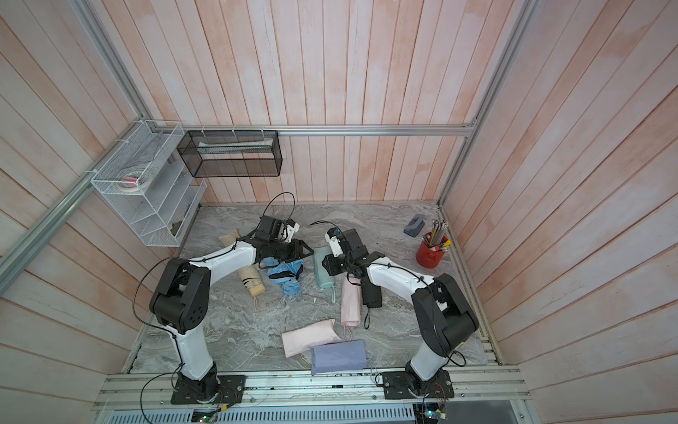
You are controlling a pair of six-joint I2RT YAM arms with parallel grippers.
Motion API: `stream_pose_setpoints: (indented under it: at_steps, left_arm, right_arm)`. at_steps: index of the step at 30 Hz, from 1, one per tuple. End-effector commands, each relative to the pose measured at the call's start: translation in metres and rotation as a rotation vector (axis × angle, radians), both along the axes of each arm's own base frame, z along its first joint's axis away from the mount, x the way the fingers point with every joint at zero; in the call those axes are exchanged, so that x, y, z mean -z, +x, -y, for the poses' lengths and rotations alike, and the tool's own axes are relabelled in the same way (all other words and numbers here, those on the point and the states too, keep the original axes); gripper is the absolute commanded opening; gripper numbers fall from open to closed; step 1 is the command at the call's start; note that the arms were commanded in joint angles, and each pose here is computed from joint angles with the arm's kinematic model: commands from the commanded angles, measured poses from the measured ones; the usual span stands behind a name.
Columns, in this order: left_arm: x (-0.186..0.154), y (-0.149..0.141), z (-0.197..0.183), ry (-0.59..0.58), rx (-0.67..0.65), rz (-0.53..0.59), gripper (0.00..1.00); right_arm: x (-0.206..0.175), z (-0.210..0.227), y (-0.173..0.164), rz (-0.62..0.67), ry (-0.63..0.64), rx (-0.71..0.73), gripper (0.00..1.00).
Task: Take umbrellas out of sleeves
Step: Move the umbrella to the center of the board, then take out the umbrella from the umbrella sleeve.
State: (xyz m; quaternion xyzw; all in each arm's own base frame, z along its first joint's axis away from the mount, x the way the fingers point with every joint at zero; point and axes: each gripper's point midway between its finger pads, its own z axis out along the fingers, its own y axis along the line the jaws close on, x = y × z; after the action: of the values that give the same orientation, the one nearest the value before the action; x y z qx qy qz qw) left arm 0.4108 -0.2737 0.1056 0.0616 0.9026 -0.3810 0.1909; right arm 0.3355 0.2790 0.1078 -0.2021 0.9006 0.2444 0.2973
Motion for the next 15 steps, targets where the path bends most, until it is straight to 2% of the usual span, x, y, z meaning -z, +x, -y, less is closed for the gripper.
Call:
stream_pose_setpoints:
  at_steps: [1, 6, 15]
  left_arm:
    - [-0.002, 0.006, 0.006, -0.016, 0.009, 0.006, 0.55]
    - [-0.003, 0.008, 0.008, -0.028, 0.009, -0.001, 0.55]
    - [0.001, 0.002, 0.015, -0.038, 0.035, -0.025, 0.55]
  right_arm:
    - [0.027, 0.006, -0.034, -0.092, -0.046, 0.008, 0.39]
    - [0.039, 0.005, -0.058, -0.106, -0.077, 0.009, 0.39]
    - [0.056, 0.016, -0.056, -0.139, -0.122, 0.085, 0.38]
